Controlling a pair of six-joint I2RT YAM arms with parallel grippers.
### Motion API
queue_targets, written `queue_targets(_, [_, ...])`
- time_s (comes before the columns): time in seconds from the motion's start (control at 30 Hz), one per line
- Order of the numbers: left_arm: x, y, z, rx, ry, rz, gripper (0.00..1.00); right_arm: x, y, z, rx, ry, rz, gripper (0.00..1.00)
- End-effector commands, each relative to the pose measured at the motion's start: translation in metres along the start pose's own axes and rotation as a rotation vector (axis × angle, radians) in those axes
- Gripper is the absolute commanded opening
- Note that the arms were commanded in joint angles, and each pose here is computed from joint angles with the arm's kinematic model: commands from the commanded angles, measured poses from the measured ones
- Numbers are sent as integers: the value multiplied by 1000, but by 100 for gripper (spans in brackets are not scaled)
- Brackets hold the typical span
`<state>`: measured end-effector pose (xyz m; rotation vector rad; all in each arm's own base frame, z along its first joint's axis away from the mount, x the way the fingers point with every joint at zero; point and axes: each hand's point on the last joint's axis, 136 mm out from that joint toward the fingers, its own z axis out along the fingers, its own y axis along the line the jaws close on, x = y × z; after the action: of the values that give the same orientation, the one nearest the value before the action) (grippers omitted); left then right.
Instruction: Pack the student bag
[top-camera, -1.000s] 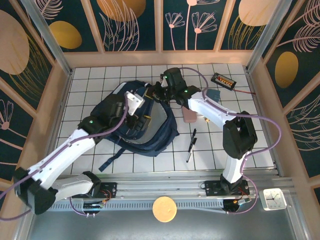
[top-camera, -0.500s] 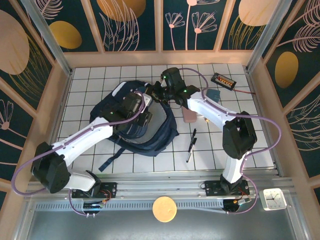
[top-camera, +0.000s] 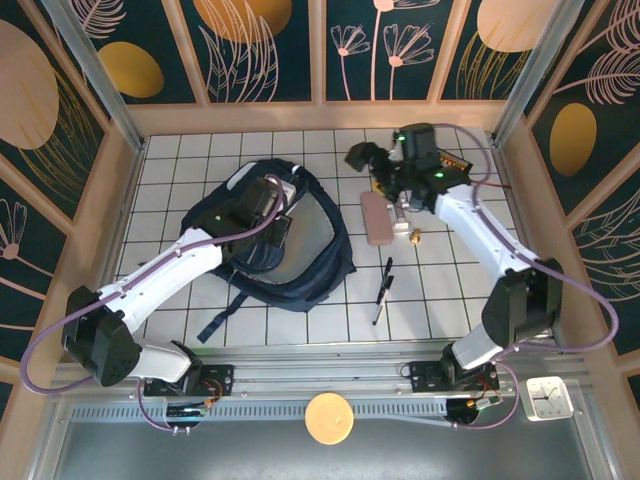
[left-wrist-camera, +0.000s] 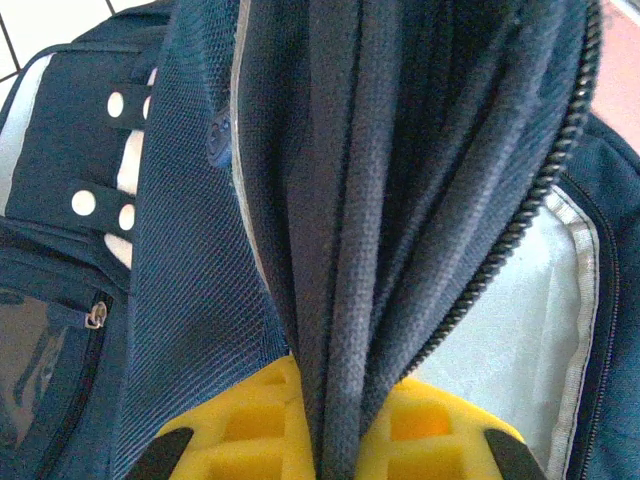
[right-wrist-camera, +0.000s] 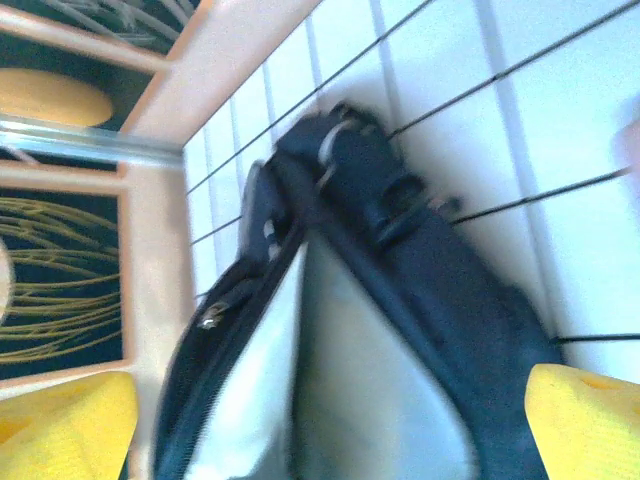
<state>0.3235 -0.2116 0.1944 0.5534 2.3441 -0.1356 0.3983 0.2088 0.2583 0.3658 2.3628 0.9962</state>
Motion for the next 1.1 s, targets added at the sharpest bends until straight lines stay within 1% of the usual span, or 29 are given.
queue_targets(0.0, [-29, -2, -17, 51, -71, 10, 0, 30, -82, 6, 293, 178, -201, 99])
queue_targets(0.03, [-34, -7, -20, 84, -84, 12, 0, 33, -100, 13, 363, 217, -250, 99])
queue_targets(0.13, [-41, -13, -26, 143, -107, 8, 0, 35, -138, 32, 498, 291, -328, 99])
queue_targets(0.3, [-41, -11, -32, 200, -104, -5, 0, 24, -160, 65, 575, 306, -376, 99])
queue_targets(0.4, [-44, -9, -41, 217, -121, -9, 0, 22, -172, 81, 610, 334, -397, 97])
queue_targets(0.53, [-44, -7, -44, 215, -121, -11, 0, 24, -182, 100, 626, 361, -418, 92])
queue_targets(0.73, [-40, -4, -41, 208, -111, -12, 0, 35, -183, 122, 630, 397, -435, 86])
queue_targets(0.9, [-36, -3, -39, 211, -105, -14, 0, 43, -186, 132, 644, 419, -443, 81])
queue_targets(1.07, [-33, -4, -36, 225, -103, -25, 0, 46, -188, 134, 648, 426, -436, 72])
